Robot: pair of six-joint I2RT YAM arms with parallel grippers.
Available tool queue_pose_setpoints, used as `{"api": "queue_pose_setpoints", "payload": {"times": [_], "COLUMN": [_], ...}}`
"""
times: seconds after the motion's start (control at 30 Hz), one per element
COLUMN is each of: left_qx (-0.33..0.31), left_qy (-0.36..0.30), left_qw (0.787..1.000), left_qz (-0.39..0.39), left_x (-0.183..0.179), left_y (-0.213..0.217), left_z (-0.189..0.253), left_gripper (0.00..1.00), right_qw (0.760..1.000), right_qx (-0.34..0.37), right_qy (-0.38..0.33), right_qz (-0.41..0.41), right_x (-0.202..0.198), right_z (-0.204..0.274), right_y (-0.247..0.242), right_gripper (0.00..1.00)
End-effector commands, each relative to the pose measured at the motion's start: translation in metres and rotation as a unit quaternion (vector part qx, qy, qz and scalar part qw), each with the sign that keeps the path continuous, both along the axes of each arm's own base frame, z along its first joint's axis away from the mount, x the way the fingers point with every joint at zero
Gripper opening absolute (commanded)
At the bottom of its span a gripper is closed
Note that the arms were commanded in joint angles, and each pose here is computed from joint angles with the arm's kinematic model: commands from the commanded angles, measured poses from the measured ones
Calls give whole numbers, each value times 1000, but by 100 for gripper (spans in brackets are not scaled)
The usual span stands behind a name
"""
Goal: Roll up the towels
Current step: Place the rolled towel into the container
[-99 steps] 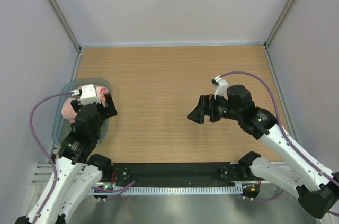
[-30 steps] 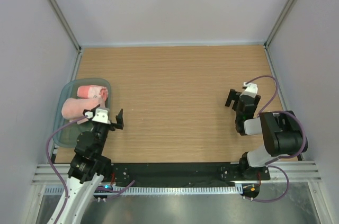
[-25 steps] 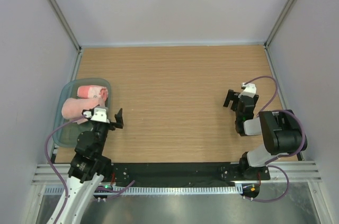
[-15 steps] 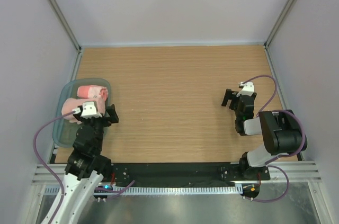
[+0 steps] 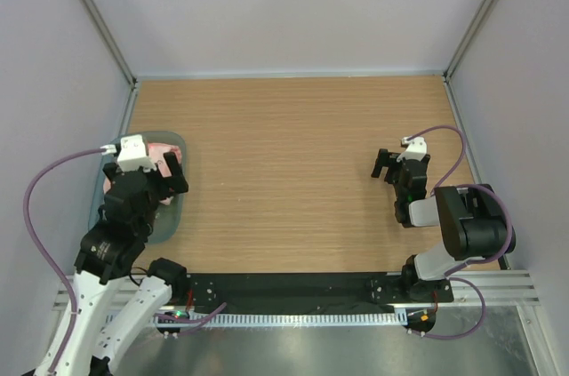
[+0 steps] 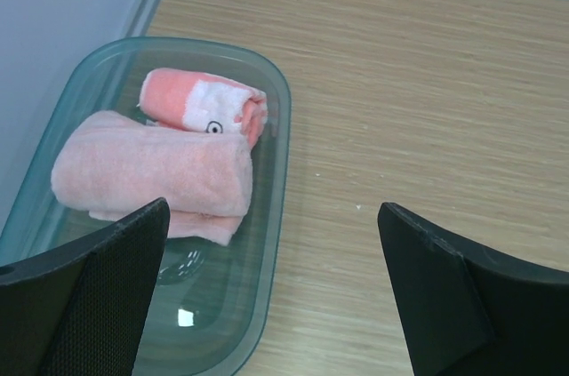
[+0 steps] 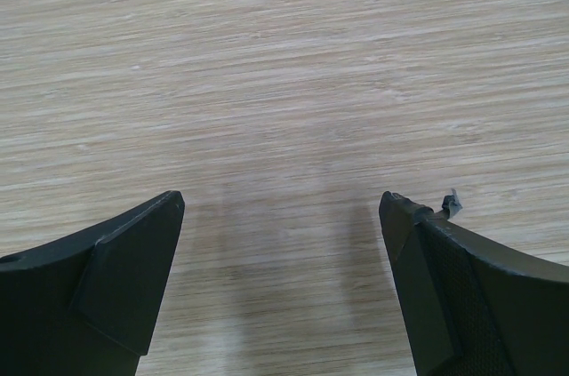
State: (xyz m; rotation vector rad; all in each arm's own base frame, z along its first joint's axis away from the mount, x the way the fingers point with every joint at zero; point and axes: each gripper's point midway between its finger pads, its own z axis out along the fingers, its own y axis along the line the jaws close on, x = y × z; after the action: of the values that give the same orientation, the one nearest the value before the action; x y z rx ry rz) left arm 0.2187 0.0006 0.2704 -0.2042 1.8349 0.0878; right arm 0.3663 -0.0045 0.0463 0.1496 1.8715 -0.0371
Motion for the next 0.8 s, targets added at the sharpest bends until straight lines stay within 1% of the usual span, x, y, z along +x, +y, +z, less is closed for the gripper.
{"api": "queue_pose_setpoints", "payload": {"times": [0.0,0.03,0.07,0.1,0.17,0.2,0.23,0.27,0.3,0.33,0.37,0.43,0.47,0.5,0.53,0.57,0.6,0.63,0.67,0.7,0.73,0.77], "left_qx": [-32,-45,-91,-103,-126,-160,-177,-179,-189,-204,-204,-223,-221,-215,-214,-190,-186,-189,-229,-239,-253,-272], "left_qy": [55,52,41,38,19,18,39,69,78,92,115,117,133,134,131,119,99,84,50,34,-2,-16], "left_qw": [997,996,994,993,989,984,981,979,974,969,967,965,964,965,961,963,962,966,964,961,955,948], "left_qz": [-54,-62,-53,-51,-81,-73,-68,-71,-102,-102,-98,-77,-62,-66,-114,-149,-171,-153,-127,-133,-152,-166], "left_x": [-15,-16,-18,-21,-25,-27,-33,-33,-38,-39,-42,-45,-52,-52,-58,-59,-64,-65,-61,-62,-73,-71], "left_y": [-20,-25,-29,-29,-40,-43,-45,-50,-62,-67,-68,-64,-59,-59,-71,-74,-75,-68,-65,-66,-66,-72], "left_z": [0,4,13,15,29,32,28,22,31,31,25,33,29,31,42,48,56,55,63,62,72,74], "left_gripper": [100,100,100,100,100,100,100,100,100,100,100,100,100,100,100,100,100,100,100,100,100,100], "right_qw": [999,999,999,999,999,999,999,998,999,999,999,999,999,999,999,999,999,999,999,999,998,999], "right_qx": [-5,-5,-5,-5,-5,-5,-6,-6,-6,-6,-5,-6,-6,-6,-5,-5,-6,-5,-5,-6,-6,-5], "right_qy": [-54,-54,-54,-54,-54,-54,-54,-55,-54,-54,-54,-54,-54,-54,-54,-54,-54,-54,-54,-54,-55,-54], "right_qz": [1,1,2,1,1,1,0,1,1,0,1,1,0,0,1,1,2,1,0,1,0,1], "right_x": [16,16,16,16,16,16,16,16,16,16,16,16,16,16,16,16,16,16,16,16,16,16], "right_z": [29,29,29,29,29,29,29,30,29,29,29,29,29,29,29,29,28,29,29,29,30,29], "right_y": [0,0,1,0,0,0,0,0,0,0,0,0,0,0,0,0,1,0,0,0,0,0], "right_gripper": [100,100,100,100,100,100,100,100,100,100,100,100,100,100,100,100,100,100,100,100,100,100]}}
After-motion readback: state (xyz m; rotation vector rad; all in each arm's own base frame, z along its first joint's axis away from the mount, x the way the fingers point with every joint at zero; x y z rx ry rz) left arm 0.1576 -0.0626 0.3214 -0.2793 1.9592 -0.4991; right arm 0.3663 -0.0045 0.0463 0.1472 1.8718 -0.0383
